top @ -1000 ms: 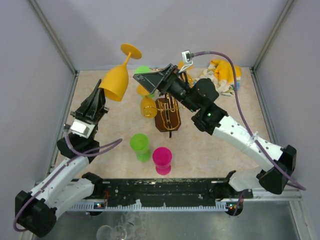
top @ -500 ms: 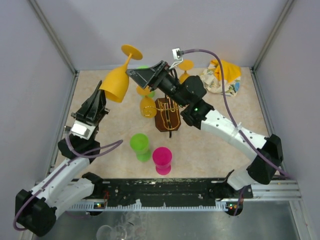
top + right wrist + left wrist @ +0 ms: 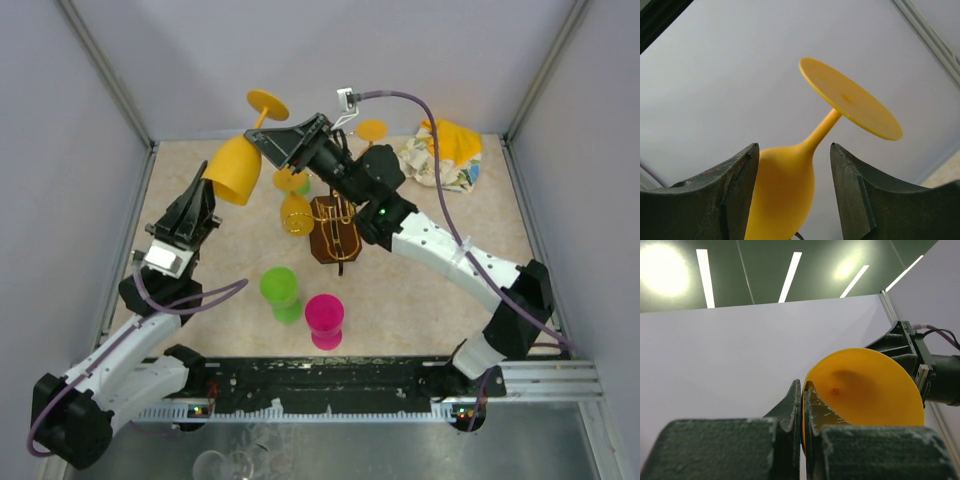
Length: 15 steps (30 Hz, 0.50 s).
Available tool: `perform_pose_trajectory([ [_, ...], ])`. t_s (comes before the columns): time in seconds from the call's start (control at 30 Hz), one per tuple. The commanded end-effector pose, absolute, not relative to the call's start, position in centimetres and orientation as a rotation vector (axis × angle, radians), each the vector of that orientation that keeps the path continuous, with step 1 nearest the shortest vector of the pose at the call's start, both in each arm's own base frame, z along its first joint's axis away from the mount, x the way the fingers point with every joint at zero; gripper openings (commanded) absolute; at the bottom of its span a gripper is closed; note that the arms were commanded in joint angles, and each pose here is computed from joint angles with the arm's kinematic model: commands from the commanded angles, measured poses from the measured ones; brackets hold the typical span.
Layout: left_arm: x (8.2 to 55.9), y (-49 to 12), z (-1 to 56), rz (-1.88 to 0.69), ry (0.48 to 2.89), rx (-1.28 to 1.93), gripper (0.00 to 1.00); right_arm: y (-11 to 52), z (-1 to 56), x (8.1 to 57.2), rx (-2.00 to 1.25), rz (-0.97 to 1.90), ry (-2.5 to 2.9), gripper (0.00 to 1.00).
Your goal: Place the wine glass upside down on the wine glass rack
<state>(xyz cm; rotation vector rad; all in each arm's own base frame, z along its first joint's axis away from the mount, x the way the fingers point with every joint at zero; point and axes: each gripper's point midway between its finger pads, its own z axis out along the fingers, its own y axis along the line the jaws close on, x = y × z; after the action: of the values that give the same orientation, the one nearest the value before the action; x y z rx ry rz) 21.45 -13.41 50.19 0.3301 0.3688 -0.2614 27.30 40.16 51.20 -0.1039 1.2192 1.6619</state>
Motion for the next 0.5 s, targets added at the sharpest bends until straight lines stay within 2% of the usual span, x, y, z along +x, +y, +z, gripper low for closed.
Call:
perform_pose_trajectory([
  [0.0, 20.18, -13.32, 50.85, -0.296, 0.316, 0.318, 0.0, 39.73, 54.31, 26.71, -0.124, 1.7, 1.124, 0.58],
  [0.13, 20.06, -13.42, 50.87, -0.304, 0.31, 0.321, 0.0, 40.1, 54.01, 27.04, -0.124, 1.698, 1.131, 0.55],
  [0.27, 20.07, -13.52, 50.79, -0.308, 0.307, 0.323, 0.0, 40.34, 54.1, 26.9, -0.139, 1.707, 1.127, 0.46],
  [0.47, 20.36, -13.9, 50.54, -0.321, 0.313, 0.33, 0.0, 40.45, 54.09, 26.75, -0.157, 1.701, 1.131, 0.22],
])
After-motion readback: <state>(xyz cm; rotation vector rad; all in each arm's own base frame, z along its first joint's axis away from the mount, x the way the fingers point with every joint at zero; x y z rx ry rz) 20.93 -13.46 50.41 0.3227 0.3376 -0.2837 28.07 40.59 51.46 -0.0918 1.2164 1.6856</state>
